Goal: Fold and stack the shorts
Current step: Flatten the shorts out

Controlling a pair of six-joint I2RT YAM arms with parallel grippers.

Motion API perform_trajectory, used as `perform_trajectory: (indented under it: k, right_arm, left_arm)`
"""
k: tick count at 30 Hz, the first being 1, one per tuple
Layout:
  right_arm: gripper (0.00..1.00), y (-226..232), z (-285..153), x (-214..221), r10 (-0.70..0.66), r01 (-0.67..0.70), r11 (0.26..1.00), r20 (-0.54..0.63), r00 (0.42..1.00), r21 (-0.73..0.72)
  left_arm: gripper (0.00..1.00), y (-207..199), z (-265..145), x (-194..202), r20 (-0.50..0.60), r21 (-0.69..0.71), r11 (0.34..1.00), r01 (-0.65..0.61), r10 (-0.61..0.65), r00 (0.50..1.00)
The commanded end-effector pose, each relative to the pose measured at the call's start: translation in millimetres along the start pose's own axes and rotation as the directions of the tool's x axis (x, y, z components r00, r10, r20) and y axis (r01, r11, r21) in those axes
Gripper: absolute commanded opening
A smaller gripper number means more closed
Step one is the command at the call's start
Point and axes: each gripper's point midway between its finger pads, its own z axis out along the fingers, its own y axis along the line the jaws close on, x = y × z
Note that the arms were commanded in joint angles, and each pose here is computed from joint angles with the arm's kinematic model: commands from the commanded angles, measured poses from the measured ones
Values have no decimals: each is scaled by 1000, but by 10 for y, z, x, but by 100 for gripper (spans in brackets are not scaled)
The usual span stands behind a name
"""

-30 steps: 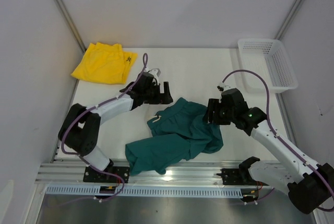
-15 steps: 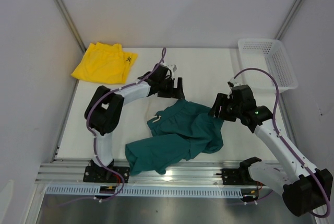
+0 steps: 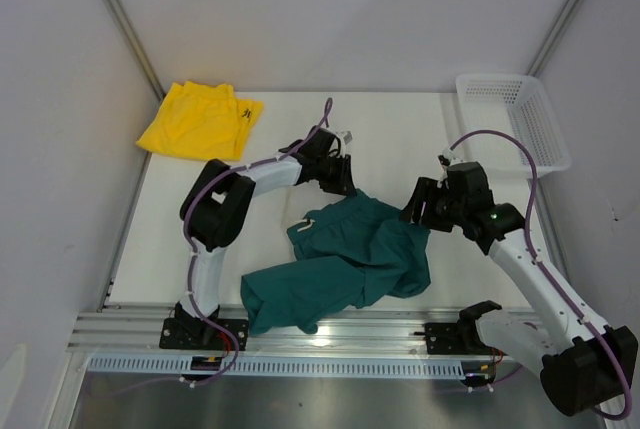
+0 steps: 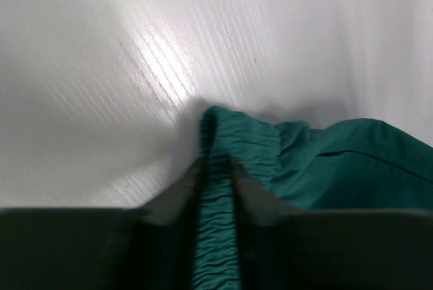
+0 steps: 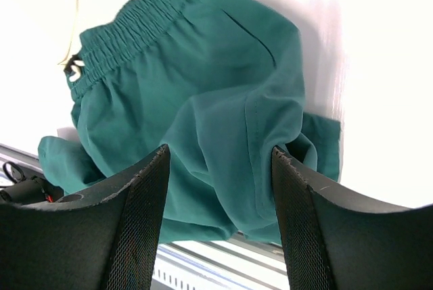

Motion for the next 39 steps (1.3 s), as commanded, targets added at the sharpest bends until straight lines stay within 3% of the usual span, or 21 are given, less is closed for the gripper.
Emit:
perform_trajectory:
  k: [1, 3, 8, 13, 16, 22, 24, 25, 27, 31, 34, 39]
  right_arm:
    - [63, 66, -37, -80, -14, 16, 999, 42, 999, -39]
    - [63, 42, -10, -35, -14, 15, 999, 30, 999, -36]
    - [62, 38, 53, 26, -2, 3, 999, 13, 1000, -50]
    - [61, 50, 177, 174, 6, -8, 997, -29, 1000, -82]
    - [61, 69, 263, 224, 7, -12, 996, -47, 999, -92]
    - [62, 122, 413, 297, -7, 0, 996, -72, 997, -89]
    - [62, 151, 441, 280, -15, 8, 996, -73, 997, -91]
    - [62, 159, 460, 279, -12, 5, 996, -78, 997, -91]
    - [62, 195, 470, 272, -20, 12, 995, -74, 997, -99]
    - [62, 215, 473, 267, -15, 7, 995, -72, 997, -102]
    - [62, 215, 464, 265, -15, 8, 995, -70, 997, -101]
    - [63, 210, 443, 260, -19, 13, 995, -67, 998, -98]
  left_arm:
    - [18, -219, -14, -241, 54, 73, 997, -4, 0, 999]
    - [0, -275, -90, -377, 87, 80, 997, -11, 4, 996]
    - [0, -322, -624, -866, 233, 80, 997, -20, 1, 973]
    - [0, -348, -1543, -1279, 397, 69, 997, -41, 11, 918]
    - [0, -401, -1815, -1238, 438, 66, 997, -42, 9, 899]
    - [0, -220, -1842, -885, 424, 22, 999, 40, -45, 904]
    - [7, -170, -1740, -809, 395, 25, 999, 37, -44, 918]
    - [17, -165, -1677, -775, 370, 37, 999, 37, -48, 928]
    - [24, -122, -1451, -699, 303, 61, 997, 47, -63, 951]
    - [50, -33, -1185, -680, 265, 39, 997, 60, -68, 962]
    - [59, 55, -989, -636, 225, 35, 996, 77, -83, 971]
    - [62, 155, -648, -516, 141, 51, 994, 96, -102, 985]
